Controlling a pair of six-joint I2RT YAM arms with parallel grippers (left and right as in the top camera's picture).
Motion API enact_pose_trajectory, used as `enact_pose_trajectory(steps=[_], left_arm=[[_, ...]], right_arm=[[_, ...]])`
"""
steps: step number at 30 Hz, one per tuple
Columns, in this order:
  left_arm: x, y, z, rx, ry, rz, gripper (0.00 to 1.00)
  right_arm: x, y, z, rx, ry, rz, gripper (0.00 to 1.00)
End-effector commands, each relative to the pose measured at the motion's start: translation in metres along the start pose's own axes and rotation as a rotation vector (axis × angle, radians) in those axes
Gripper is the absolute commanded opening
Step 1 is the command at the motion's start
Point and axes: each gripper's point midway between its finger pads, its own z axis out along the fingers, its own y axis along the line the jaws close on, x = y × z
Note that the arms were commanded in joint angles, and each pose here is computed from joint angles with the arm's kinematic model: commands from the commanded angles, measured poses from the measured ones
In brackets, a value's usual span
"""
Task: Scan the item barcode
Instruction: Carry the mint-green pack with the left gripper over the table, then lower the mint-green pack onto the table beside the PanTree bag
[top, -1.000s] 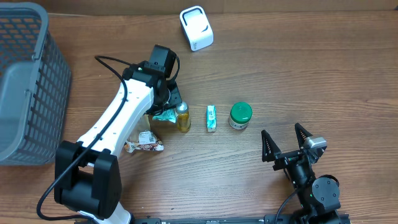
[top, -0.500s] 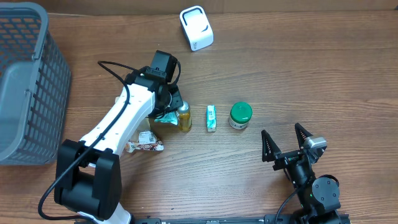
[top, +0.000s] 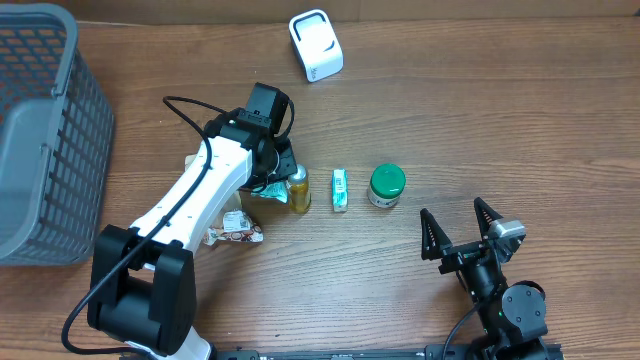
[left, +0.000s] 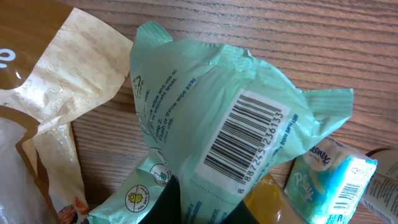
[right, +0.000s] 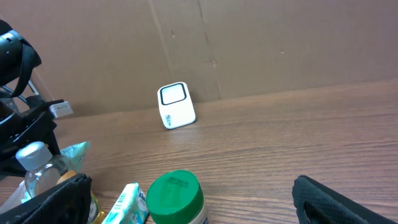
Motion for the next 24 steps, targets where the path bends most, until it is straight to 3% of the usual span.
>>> enact_pose_trajectory(steps=[1,12,24], left_arm=[[0.014,0.006,0.009,-0.042,0.032,0.048,0.08],[0.023,0.022,0.037,-0.12,0.104,0.049,0.13],[0.016,0.053,0.036,-0.182,0.12,0.053,0.16]], right_arm=[[0.002,-0.001,0.0,0.003,-0.001,0.0,1.0],[0.002,-0.001,0.0,0.002,-0.001,0.0,1.0],[0.002,-0.001,0.0,0.002,-0.001,0.0,1.0]])
